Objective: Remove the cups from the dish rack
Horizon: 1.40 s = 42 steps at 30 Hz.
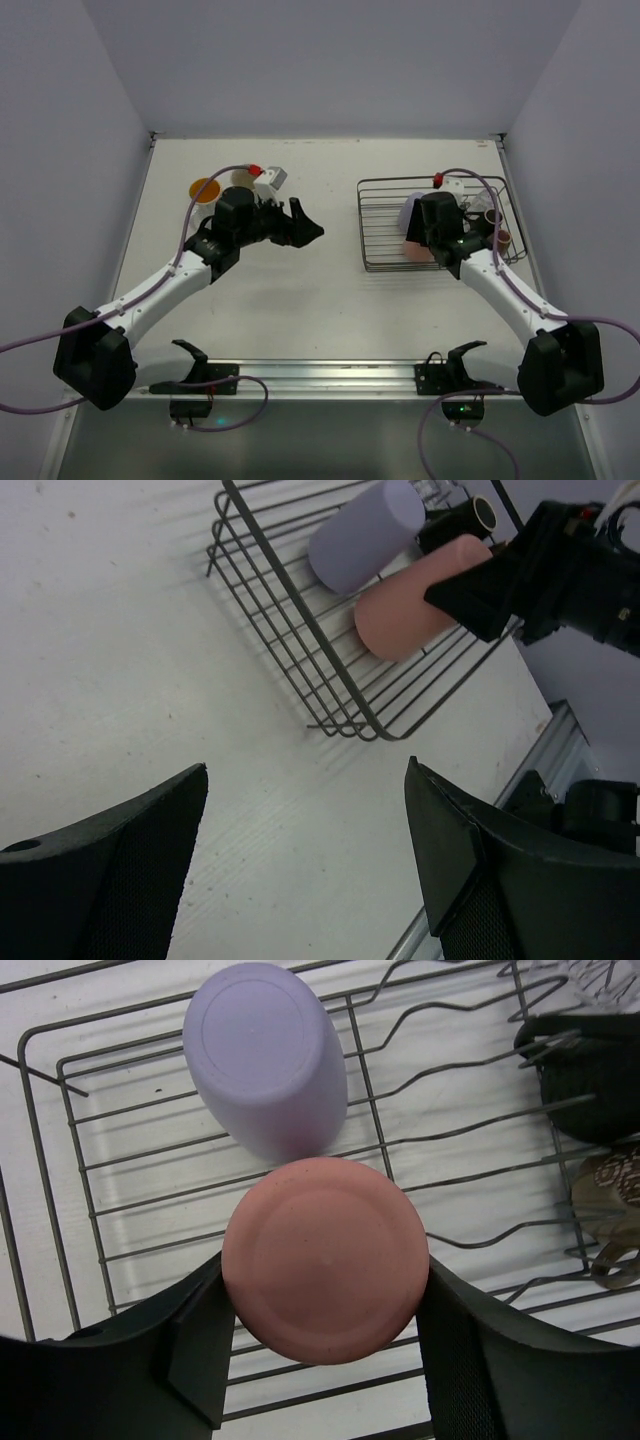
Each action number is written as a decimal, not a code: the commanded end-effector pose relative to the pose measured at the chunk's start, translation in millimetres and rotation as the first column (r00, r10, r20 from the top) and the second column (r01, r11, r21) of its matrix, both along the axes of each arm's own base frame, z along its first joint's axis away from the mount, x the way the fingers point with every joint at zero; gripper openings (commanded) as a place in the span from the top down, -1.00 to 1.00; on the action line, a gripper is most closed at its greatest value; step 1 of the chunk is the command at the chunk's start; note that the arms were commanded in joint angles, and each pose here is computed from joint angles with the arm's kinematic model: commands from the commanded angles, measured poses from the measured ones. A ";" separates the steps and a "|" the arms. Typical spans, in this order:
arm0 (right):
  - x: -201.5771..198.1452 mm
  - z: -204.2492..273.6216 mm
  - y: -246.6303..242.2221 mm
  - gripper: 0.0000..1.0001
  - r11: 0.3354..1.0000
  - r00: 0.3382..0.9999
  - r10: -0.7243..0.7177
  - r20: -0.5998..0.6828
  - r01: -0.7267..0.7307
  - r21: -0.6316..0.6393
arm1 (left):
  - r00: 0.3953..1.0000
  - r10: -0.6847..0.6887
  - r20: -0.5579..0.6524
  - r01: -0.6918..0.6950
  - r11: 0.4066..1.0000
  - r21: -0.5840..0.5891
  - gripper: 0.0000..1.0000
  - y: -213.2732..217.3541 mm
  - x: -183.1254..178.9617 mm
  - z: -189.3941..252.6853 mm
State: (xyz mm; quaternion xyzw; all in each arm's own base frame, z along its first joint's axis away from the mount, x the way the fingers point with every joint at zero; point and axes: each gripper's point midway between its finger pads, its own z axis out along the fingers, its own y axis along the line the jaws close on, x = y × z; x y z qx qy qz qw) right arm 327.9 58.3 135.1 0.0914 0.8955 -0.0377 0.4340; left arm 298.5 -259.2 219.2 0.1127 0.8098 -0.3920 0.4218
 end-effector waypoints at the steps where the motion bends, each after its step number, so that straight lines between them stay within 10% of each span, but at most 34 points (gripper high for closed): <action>1: 10.2 29.2 -6.3 0.13 0.998 0.990 -0.052 0.132 0.049 0.026 | 0.990 -0.106 0.091 0.120 0.980 -0.157 -0.64 -19.6 -21.7 37.5; 14: -38.3 145.3 39.4 0.29 0.901 0.871 0.066 0.487 -0.262 0.346 | 0.967 -0.223 0.119 0.252 0.899 -0.358 -0.65 -48.9 -43.4 46.0; 22: -78.9 200.4 110.1 0.31 0.559 0.728 0.196 0.657 -0.633 0.535 | 0.954 -0.240 0.179 0.296 0.845 -0.446 -0.65 -61.4 -44.8 66.1; 29: -87.7 192.9 137.4 0.31 0.401 0.714 0.268 0.647 -0.693 0.599 | 0.944 -0.272 0.187 0.330 0.795 -0.508 -0.64 -77.4 -44.7 73.1; 36: -79.2 170.9 154.4 0.30 0.334 0.737 0.286 0.612 -0.675 0.658 | 0.938 -0.281 0.202 0.346 0.764 -0.545 -0.05 -80.9 -50.0 80.3; 42: -69.5 149.4 158.8 0.05 0.335 0.776 0.289 0.560 -0.631 0.700 | 0.939 -0.235 0.252 0.339 0.764 -0.549 1.00 -74.5 -49.7 96.8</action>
